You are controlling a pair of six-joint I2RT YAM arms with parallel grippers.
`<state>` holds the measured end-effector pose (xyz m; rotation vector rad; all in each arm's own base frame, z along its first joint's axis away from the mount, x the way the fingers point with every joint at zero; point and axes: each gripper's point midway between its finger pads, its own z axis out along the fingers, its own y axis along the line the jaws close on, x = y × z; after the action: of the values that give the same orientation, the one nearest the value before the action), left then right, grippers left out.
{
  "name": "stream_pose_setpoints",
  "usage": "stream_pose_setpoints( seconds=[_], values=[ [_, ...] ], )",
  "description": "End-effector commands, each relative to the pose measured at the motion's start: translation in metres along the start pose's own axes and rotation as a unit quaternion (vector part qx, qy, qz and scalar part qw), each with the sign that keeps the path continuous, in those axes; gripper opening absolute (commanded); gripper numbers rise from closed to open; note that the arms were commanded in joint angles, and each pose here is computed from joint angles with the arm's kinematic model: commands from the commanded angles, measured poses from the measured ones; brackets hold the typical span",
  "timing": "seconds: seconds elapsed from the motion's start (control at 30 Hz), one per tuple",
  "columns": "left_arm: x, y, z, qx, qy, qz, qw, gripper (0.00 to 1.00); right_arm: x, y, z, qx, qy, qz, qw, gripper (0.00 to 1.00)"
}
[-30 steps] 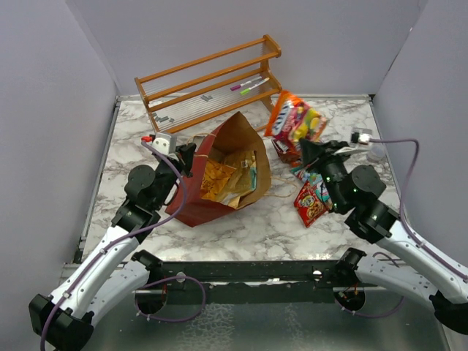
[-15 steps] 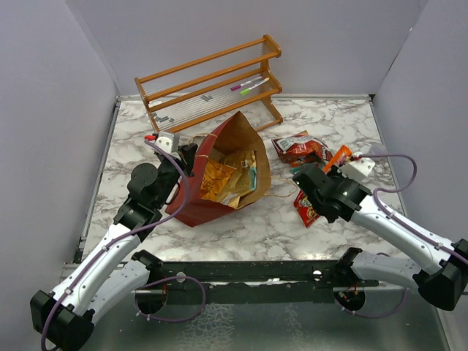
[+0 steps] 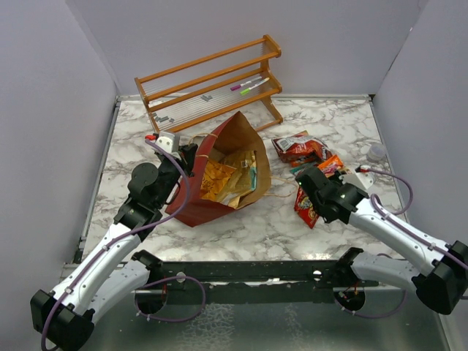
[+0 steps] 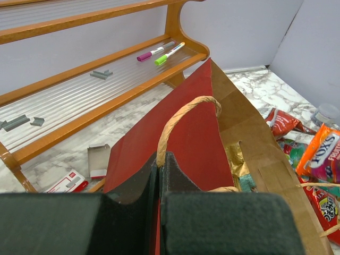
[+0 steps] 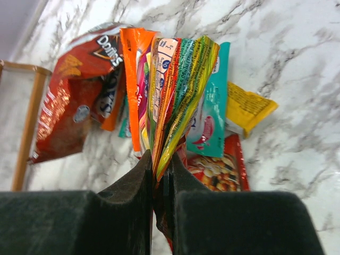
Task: Take the snacks out of the paper bag
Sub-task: Place the snack at the center of the board.
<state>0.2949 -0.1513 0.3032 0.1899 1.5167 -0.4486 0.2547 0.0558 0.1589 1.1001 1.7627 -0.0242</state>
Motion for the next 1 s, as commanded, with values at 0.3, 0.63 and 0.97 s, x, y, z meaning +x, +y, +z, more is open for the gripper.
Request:
stream_pose_setpoints(
  seconds=[0.3, 0.63, 0.97],
  values=[
    [-0.01, -0.002, 0.0, 0.007, -0.016, -0.001, 1.0, 0.0, 0.023, 0.024, 0.05, -0.01, 0.017, 0.086, 0.996, 0.01],
    [-0.014, -0.048, -0.005, 0.139, -0.026, 0.008, 0.99, 0.0, 0.044, 0.002, 0.058, 0.019, 0.056, 0.051, 0.997, 0.25],
    [-0.014, -0.04, -0.003, 0.117, -0.025, 0.011, 0.993, 0.0, 0.008, -0.015, 0.028, -0.023, 0.049, -0.014, 0.998, 0.58]
  ],
)
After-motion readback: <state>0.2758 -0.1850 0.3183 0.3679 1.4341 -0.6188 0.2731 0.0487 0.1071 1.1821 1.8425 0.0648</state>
